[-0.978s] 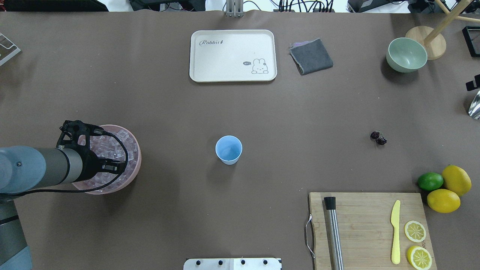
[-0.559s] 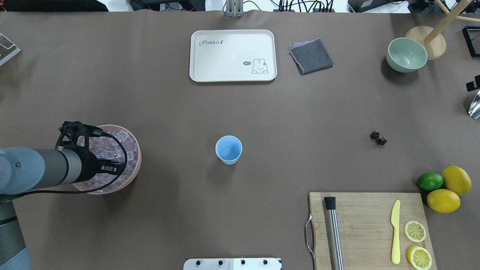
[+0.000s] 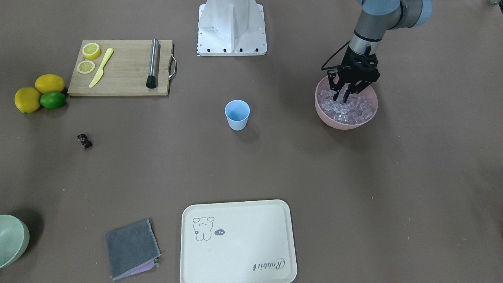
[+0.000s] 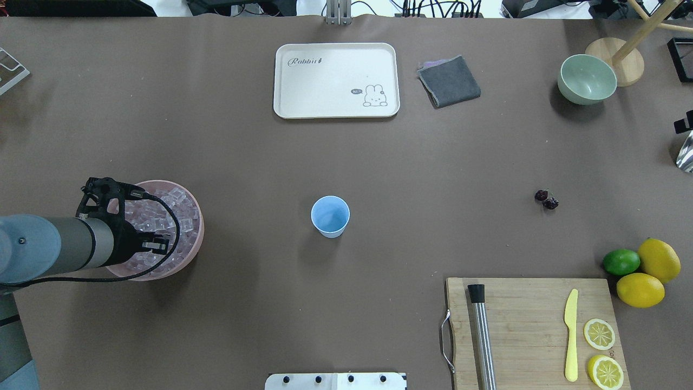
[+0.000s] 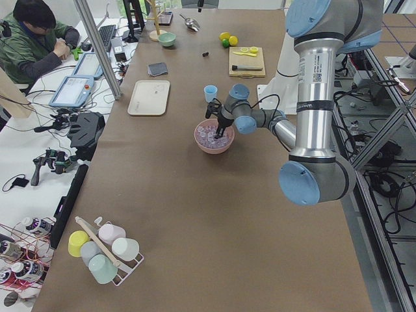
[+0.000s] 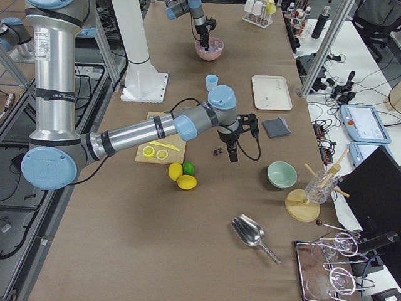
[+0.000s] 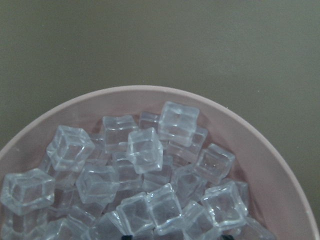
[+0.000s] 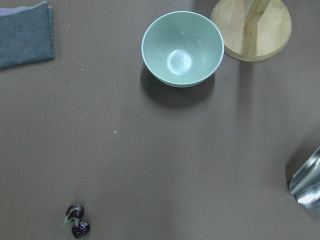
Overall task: Put ice and cherries in cup
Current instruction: 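Lower the left gripper into the ice and pinch one clear cube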
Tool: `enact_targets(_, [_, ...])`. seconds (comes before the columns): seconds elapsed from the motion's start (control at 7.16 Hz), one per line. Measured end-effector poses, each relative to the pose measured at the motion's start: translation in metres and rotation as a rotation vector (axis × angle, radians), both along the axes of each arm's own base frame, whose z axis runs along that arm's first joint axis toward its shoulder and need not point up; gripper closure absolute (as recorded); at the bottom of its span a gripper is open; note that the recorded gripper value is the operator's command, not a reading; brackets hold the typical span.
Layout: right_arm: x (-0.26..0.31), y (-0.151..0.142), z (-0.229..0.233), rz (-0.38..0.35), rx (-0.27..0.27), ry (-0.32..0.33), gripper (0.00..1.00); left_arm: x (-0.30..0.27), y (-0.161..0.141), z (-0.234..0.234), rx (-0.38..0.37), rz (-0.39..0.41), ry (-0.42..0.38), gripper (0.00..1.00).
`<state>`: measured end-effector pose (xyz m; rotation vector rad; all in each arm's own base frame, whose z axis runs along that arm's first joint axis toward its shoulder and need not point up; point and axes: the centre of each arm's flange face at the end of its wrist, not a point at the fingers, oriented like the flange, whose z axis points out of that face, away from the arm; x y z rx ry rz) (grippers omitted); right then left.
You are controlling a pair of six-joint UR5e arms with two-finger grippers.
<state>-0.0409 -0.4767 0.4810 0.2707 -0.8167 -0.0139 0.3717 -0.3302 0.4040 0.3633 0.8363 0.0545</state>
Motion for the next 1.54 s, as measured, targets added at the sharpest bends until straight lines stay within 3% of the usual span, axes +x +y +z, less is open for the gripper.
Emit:
enact_targets(0.28, [0.0,0.0,0.0,0.001,-0.001,0.001,0.0,-0.004,0.002,-0.003,0.002,0.0,0.006,0.98])
enact_targets(0.42, [0.0,0.0,0.0,0.001,-0.001,0.001,0.0,-0.008,0.002,-0.01,0.006,-0.001,0.019,1.0])
enact_targets(0.56, [0.0,0.0,0.0,0.0,0.0,0.001,0.0,-0.012,0.001,-0.015,0.009,-0.005,0.028,0.58])
enact_targets(0.7, [0.0,-0.001,0.0,0.0,0.0,0.0,0.0,-0.013,-0.001,-0.016,0.01,-0.008,0.031,0.41])
enact_targets(0.98, [0.0,-0.001,0.0,0.001,-0.001,0.001,0.0,-0.012,-0.001,-0.012,0.005,-0.009,0.023,0.34])
enact_targets(1.54, [0.0,-0.001,0.002,0.001,-0.003,0.002,0.0,-0.005,0.004,-0.005,-0.015,-0.002,0.0,0.35])
